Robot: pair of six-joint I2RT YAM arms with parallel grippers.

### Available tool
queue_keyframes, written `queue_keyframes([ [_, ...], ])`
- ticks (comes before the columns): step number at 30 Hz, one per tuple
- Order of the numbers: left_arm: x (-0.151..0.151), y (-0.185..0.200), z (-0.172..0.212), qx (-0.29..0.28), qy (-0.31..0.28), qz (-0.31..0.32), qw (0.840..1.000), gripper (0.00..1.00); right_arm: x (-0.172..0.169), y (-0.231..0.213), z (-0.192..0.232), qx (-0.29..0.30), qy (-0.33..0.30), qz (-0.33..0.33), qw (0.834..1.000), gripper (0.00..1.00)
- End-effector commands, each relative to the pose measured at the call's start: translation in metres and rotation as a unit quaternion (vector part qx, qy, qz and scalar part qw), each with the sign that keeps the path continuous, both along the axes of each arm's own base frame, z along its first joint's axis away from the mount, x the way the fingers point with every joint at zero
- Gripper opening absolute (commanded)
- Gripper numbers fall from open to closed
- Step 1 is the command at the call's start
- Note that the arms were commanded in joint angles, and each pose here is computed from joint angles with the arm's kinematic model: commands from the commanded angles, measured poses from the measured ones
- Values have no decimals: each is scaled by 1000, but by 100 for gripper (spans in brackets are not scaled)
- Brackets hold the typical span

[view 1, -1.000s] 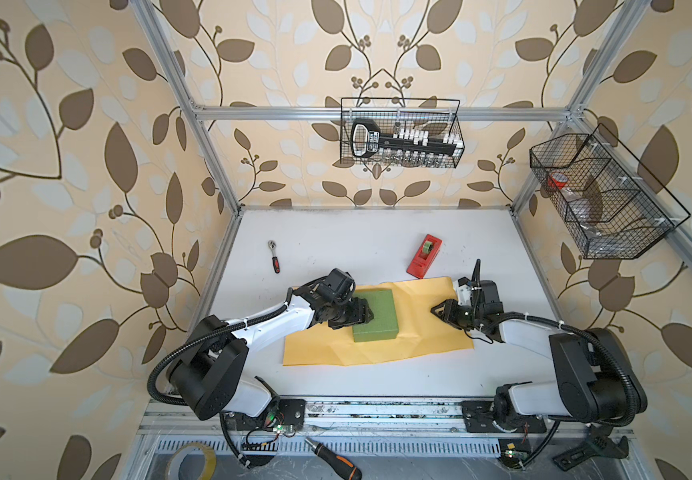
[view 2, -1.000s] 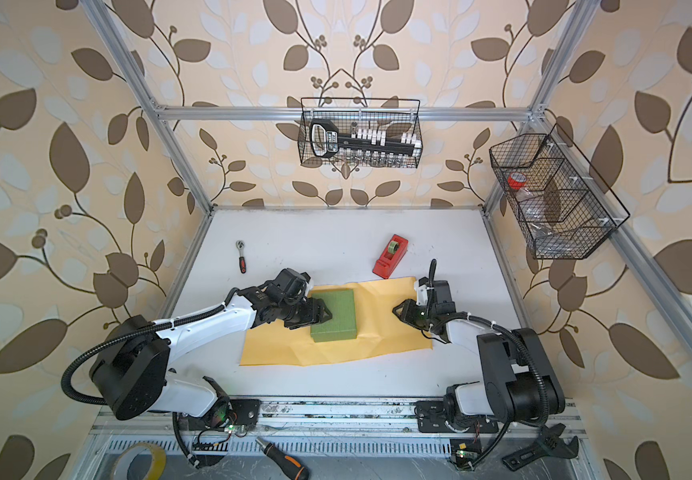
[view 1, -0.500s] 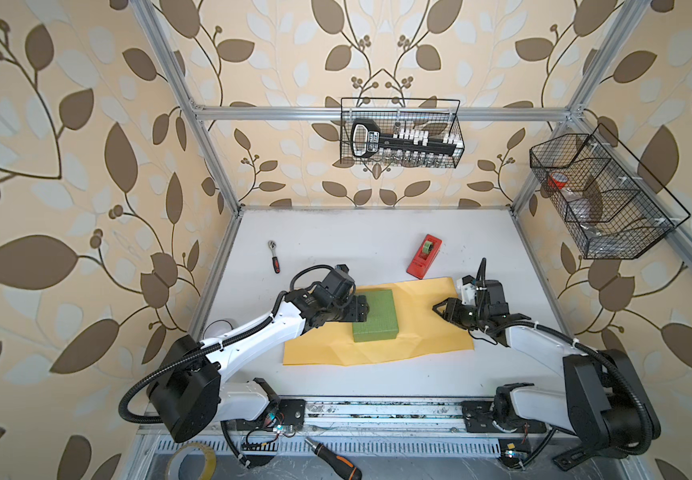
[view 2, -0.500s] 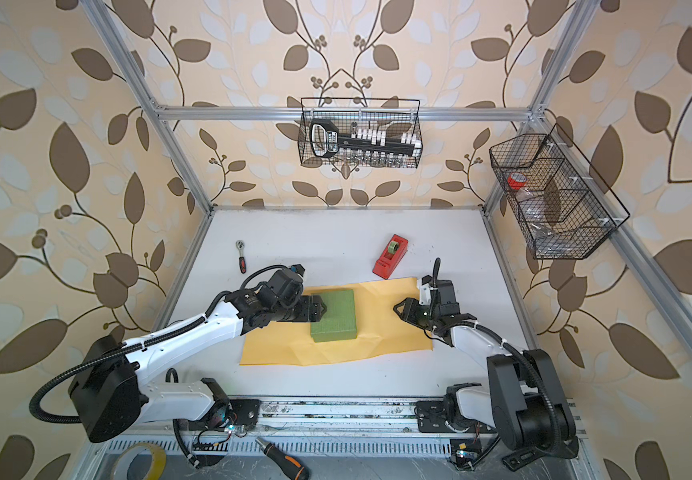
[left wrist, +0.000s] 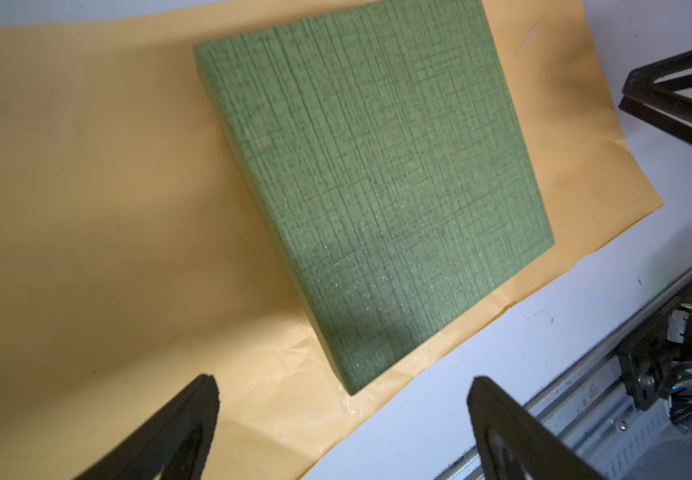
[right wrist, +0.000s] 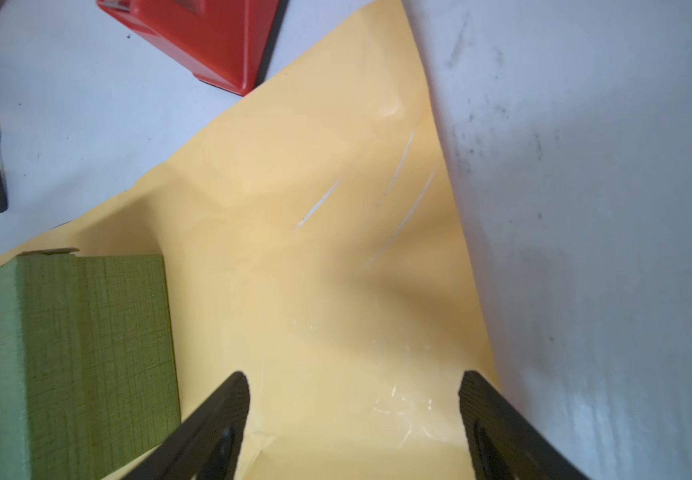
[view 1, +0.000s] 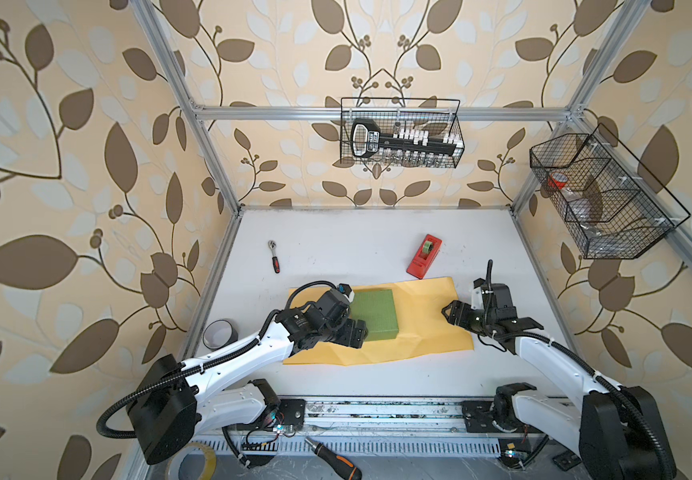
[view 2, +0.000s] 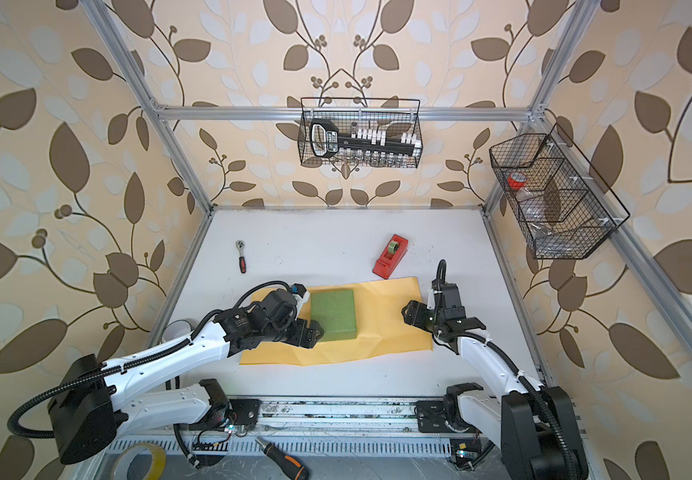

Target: Wrap the gift box in paper

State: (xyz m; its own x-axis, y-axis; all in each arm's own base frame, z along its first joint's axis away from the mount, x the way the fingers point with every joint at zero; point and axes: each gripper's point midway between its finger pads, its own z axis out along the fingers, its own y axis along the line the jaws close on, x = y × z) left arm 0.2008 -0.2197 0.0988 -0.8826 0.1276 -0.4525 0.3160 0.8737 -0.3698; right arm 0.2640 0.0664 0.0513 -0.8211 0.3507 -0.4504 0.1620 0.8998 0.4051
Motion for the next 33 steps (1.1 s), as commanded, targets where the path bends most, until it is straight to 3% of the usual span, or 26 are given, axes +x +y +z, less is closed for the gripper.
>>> queue_keyframes([
  [1,1,-18,7,-29,0,-27,999,98,-11,-6,-10,-28,23,-5,999,84],
  [7,16,-26,-5,-22,22,-12,999,99,-16,-8,-13,-39,23,-9,999,86],
  [14,32,-35,6,-72,24,2,997,99,-12,-1,-10,-31,12,3,999,82],
  [21,56,-27,6,-113,45,56,991,99,10,36,12,-26,-38,63,997,70],
  [27,60,-39,5,-137,66,56,987,98,9,47,-19,-16,6,79,997,56],
  [33,61,-50,4,-156,78,43,984,95,1,49,-35,-4,25,77,997,51],
])
